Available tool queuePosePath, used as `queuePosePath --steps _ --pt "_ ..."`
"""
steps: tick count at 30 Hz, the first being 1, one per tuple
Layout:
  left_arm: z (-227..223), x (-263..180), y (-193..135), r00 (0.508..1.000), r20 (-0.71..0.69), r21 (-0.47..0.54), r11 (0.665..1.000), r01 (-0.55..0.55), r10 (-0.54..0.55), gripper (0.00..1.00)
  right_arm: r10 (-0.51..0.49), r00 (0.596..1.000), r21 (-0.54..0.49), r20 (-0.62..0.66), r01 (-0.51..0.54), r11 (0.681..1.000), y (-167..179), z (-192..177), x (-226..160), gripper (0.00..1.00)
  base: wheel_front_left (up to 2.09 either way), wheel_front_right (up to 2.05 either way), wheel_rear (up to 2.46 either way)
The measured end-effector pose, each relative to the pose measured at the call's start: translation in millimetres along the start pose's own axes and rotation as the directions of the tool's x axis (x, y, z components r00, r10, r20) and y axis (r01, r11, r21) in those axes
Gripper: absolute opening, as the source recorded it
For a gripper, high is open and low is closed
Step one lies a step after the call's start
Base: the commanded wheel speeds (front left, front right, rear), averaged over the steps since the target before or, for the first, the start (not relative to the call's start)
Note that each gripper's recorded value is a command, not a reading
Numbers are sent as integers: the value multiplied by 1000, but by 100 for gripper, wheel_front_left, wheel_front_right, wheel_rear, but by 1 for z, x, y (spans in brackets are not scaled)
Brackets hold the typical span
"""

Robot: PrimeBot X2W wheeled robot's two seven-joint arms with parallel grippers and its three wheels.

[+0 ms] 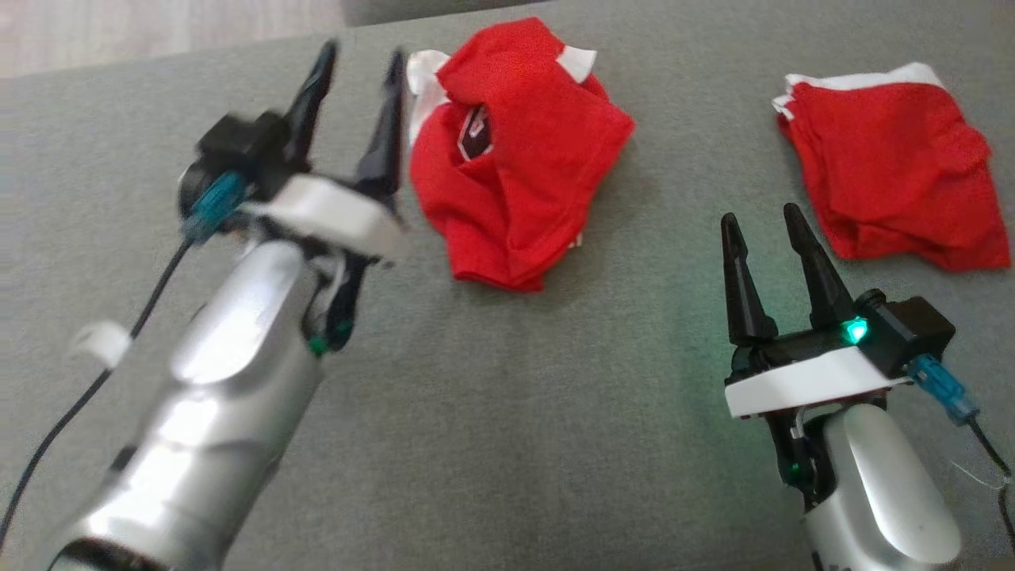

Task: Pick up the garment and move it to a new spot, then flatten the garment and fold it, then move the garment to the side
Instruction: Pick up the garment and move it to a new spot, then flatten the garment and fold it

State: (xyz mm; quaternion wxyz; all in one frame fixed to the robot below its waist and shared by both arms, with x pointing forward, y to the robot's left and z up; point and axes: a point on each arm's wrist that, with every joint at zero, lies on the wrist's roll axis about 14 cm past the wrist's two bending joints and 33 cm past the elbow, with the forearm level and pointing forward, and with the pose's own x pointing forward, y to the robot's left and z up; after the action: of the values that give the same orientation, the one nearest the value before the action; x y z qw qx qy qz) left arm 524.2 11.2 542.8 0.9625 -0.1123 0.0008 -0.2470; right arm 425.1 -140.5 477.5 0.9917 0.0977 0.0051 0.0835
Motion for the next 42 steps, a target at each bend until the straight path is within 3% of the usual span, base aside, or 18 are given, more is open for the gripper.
queuePosePath --steps 4,8,12,20,34,42 --pt "-9 -35 43 995 -15 33 994 -101 101 100 35 999 -14 11 -35 999 11 3 5 100 0 0 0" --pt "-10 -73 68 989 -15 129 981 -147 150 100 66 998 -22 19 -66 998 22 6 7 100 0 0 0" --pt "-1 -109 70 981 36 159 968 -194 191 100 80 997 -23 7 -80 997 29 3 1 100 0 0 0" --pt "-29 -179 70 945 6 81 942 -327 327 100 110 994 -26 -3 -110 994 42 3 -9 100 0 0 0" --pt "-26 -186 68 934 41 54 933 -357 355 100 188 974 -9 -126 -191 982 68 -27 -4 100 0 0 0" --pt "-33 -190 78 923 26 39 922 -385 385 100 228 933 163 -279 -188 969 86 -63 24 100 0 0 0"
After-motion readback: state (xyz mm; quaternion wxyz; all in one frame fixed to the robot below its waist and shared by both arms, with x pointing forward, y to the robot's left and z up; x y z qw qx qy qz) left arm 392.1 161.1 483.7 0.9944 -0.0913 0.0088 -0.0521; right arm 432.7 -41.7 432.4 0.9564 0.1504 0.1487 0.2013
